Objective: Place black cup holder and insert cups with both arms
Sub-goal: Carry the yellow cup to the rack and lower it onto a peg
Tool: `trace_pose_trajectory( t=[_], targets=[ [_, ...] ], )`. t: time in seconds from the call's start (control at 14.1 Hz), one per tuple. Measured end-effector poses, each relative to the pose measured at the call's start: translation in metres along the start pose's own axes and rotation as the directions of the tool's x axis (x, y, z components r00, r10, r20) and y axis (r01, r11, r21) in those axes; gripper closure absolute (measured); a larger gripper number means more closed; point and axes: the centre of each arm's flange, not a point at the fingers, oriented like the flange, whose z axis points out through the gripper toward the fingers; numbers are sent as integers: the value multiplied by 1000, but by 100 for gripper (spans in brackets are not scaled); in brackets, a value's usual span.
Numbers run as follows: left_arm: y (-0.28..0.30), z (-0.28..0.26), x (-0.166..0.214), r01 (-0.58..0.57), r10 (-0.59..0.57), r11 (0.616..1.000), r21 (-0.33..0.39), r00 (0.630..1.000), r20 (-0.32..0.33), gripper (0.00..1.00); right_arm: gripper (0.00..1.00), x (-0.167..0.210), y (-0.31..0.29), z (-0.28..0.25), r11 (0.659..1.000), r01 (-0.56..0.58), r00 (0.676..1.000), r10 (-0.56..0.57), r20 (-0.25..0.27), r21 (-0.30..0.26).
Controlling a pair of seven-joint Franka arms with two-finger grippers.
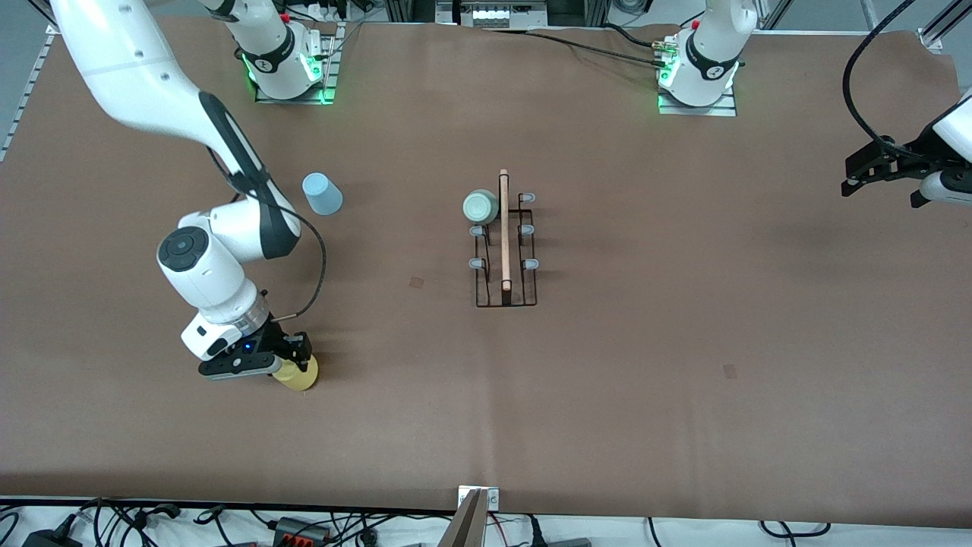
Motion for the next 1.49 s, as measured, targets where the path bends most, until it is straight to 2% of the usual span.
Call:
trace_pose_trajectory(
  t=[0.21,0.35,0.5,0.71,0.85,1.13,1.49],
  targets=[
    [0,0,0,0,0,1000,0,1000,0,0,34,3,-60,-110,995,-88,993,92,78,-48],
    [0,0,0,0,0,1000,0,1000,0,0,34,-7,-100,-161,984,-171,981,175,84,-55],
    [0,0,0,0,0,1000,0,1000,0,0,34,-16,-140,-185,963,-269,960,270,70,-25],
    [0,0,0,0,0,1000,0,1000,0,0,34,-33,-207,-198,914,-403,912,396,106,46],
    [0,0,0,0,0,1000,0,1000,0,0,34,-45,-257,-199,901,-425,902,415,115,85],
    [0,0,0,0,0,1000,0,1000,0,0,34,-59,-319,-173,897,-422,905,410,111,128],
    [0,0,0,0,0,1000,0,1000,0,0,34,-65,-328,-139,905,-410,909,396,128,112]
  ],
)
